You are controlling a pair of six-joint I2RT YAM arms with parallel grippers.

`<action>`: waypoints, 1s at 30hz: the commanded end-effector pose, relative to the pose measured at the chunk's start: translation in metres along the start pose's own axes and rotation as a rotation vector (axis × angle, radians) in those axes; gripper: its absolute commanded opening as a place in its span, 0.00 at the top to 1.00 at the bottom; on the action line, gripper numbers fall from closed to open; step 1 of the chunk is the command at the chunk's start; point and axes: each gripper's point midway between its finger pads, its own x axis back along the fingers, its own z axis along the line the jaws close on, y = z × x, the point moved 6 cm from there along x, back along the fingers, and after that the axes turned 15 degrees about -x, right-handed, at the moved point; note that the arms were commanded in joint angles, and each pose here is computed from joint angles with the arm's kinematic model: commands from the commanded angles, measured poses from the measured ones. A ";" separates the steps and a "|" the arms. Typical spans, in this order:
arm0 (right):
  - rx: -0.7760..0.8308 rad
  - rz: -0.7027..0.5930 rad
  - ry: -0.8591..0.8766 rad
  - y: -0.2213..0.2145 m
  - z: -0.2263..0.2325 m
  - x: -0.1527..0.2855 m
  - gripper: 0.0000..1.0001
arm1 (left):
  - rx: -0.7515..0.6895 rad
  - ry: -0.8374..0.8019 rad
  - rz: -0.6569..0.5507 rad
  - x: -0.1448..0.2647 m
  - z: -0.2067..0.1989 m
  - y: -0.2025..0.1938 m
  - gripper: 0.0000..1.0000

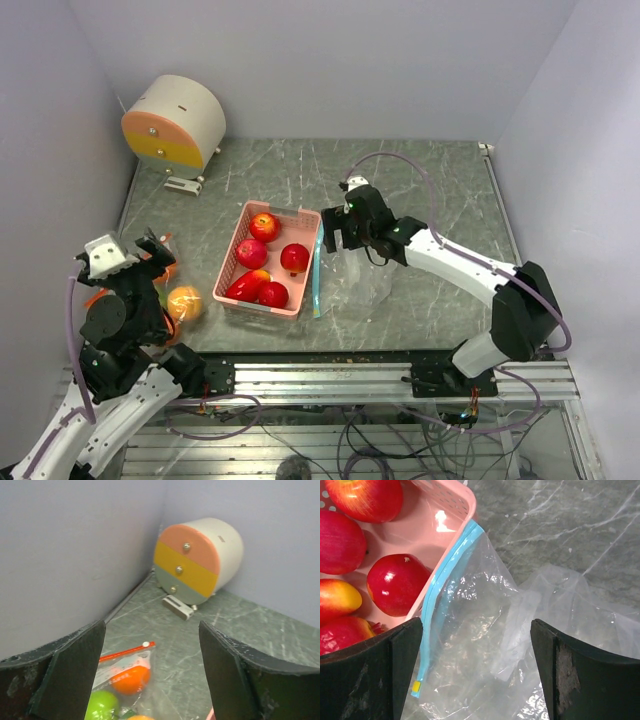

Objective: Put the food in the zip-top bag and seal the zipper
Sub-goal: Place the zipper food storage bag at the corner of the board, then pick up the zipper food storage bag at the center of the board.

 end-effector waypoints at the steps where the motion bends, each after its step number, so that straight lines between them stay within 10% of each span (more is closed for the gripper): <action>1: -0.062 0.044 -0.026 -0.014 -0.004 -0.014 0.12 | 0.048 -0.195 -0.038 0.004 -0.019 0.013 0.12; 6: -0.086 0.090 -0.036 -0.032 -0.008 -0.032 0.30 | 0.041 -0.365 -0.027 0.007 -0.045 0.018 0.04; 12: -0.084 0.044 -0.126 -0.022 -0.018 -0.024 0.98 | 0.024 -0.546 0.006 0.014 -0.072 0.024 0.02; 30: -0.034 -0.188 0.449 0.081 0.071 0.113 1.00 | 0.186 -1.019 -0.037 0.041 -0.148 0.041 0.20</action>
